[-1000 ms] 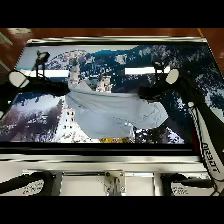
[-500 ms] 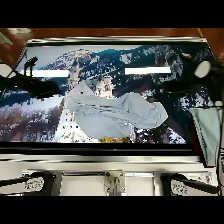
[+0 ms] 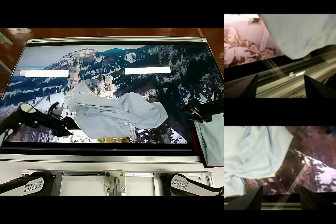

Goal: Fold the shirts.

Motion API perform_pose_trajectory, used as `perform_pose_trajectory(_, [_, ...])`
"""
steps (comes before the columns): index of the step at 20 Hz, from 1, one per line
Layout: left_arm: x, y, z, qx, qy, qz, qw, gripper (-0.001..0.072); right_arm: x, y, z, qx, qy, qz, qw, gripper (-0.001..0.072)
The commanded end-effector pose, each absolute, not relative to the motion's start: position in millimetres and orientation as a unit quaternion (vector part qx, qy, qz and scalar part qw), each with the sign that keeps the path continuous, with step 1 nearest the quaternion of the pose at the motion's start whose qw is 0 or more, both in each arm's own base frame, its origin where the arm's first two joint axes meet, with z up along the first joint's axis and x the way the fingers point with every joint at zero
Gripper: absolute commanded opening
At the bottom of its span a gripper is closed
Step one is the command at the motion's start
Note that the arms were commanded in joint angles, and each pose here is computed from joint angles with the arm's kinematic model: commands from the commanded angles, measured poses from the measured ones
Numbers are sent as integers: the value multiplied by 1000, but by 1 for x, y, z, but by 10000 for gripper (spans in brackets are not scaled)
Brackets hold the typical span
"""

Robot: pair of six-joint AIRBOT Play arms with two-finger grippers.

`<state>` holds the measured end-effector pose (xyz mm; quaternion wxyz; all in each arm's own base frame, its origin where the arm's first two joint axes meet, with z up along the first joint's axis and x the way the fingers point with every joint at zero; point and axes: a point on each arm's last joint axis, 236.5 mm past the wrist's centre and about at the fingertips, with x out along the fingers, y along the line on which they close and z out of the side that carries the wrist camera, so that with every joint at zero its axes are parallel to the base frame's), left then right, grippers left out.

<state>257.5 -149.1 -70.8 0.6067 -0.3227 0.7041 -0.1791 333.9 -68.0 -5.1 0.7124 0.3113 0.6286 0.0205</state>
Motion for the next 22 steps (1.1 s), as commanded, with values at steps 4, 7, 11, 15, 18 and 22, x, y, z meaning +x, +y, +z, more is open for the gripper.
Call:
perform_pose_trajectory(4, [245, -203, -99, -351, 685, -172, 615, 706, 340, -71, -15, 339, 603, 16, 722, 593])
perform_pose_trajectory(7, [250, -223, -108, -356, 676, -167, 623, 704, 342, -72, -16, 339, 601, 14, 724, 593])
perform_pose_trajectory(11, [263, -235, -119, -396, 662, -136, 621, 418, 345, -77, -17, 335, 595, 6, 731, 643])
perform_pose_trajectory(15, [269, -233, -117, -389, 652, -144, 634, 39, 347, -78, -30, 341, 603, 3, 721, 643])
perform_pose_trajectory(18, [274, -234, -103, -372, 634, -172, 656, 41, 347, -72, -51, 349, 621, 7, 702, 643])
perform_pose_trajectory(22, [280, -236, -79, -365, 607, -199, 678, 41, 358, -58, -79, 351, 636, 8, 687, 642])
